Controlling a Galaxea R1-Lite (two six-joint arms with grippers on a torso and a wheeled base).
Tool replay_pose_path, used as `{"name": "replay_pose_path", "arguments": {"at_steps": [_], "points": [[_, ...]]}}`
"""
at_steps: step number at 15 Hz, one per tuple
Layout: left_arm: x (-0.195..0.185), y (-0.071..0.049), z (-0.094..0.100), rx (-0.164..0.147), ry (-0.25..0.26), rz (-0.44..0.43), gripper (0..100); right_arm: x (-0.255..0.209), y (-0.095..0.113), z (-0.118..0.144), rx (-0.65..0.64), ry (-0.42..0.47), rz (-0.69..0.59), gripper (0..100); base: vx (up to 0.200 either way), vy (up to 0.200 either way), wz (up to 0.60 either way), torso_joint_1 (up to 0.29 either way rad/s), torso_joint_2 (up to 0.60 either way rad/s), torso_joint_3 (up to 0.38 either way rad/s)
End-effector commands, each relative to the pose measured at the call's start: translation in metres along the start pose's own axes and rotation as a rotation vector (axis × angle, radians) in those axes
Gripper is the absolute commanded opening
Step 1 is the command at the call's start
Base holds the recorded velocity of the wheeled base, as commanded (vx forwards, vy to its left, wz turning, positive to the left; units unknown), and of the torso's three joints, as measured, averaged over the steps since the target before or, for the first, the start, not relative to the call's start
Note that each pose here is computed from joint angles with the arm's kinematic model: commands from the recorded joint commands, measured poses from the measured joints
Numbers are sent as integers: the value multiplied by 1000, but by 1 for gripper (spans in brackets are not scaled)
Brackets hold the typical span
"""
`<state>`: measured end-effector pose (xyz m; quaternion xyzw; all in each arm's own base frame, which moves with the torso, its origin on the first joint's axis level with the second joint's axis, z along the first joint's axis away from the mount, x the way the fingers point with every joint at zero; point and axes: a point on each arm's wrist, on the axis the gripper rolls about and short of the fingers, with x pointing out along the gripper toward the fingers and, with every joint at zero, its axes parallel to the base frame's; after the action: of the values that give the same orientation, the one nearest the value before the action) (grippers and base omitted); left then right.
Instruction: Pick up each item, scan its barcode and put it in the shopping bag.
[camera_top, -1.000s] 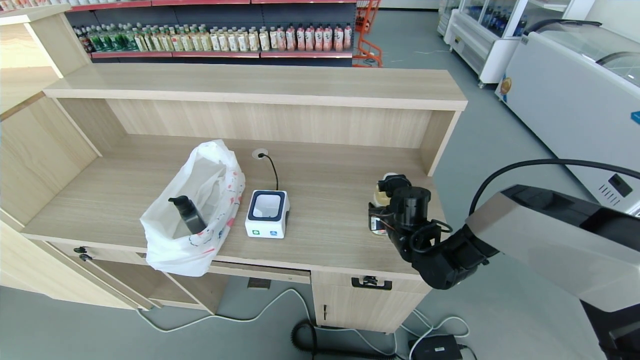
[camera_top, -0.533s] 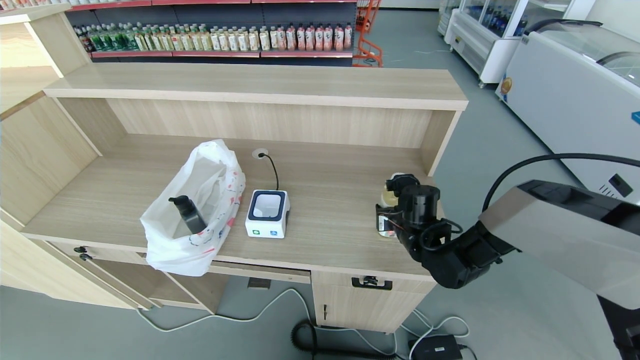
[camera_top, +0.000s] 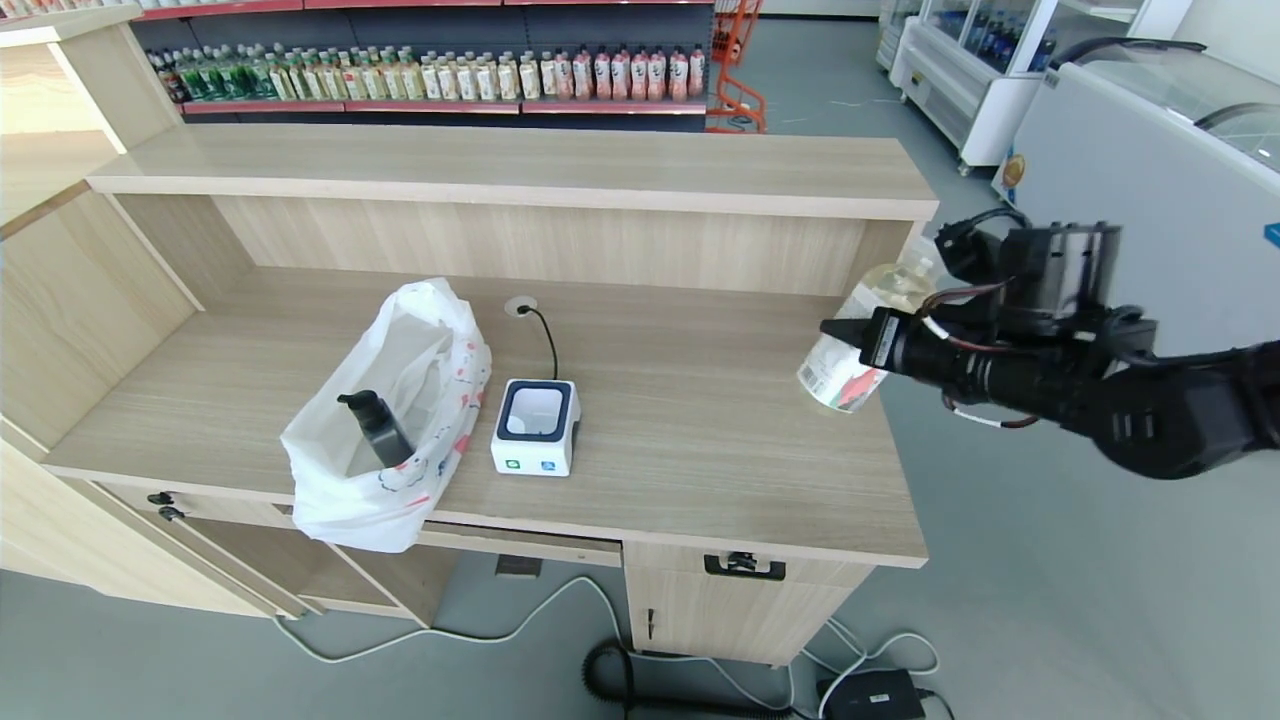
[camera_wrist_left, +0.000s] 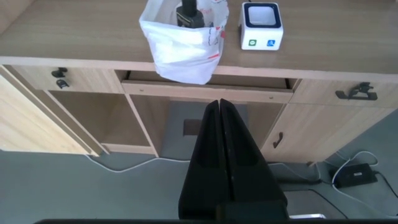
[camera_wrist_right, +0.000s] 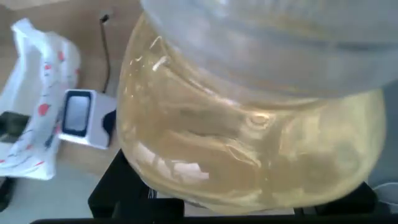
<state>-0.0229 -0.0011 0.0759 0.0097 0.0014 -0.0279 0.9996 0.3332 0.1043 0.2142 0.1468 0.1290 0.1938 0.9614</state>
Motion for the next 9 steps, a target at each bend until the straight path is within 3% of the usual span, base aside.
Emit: {"name": "replay_pose_path", "arguments": {"at_steps": [1,4,9], "points": [[0,0,0,0,0,1,0,-118,40,64,91,14,347,0,0,0,0,0,0,0],[0,0,0,0,0,1,0,-165,67,60,61,99,593,0,0,0,0,0,0,0],[0,0,0,0,0,1,0,-211,86,32,49,216,754,0,0,0,0,0,0,0]]}}
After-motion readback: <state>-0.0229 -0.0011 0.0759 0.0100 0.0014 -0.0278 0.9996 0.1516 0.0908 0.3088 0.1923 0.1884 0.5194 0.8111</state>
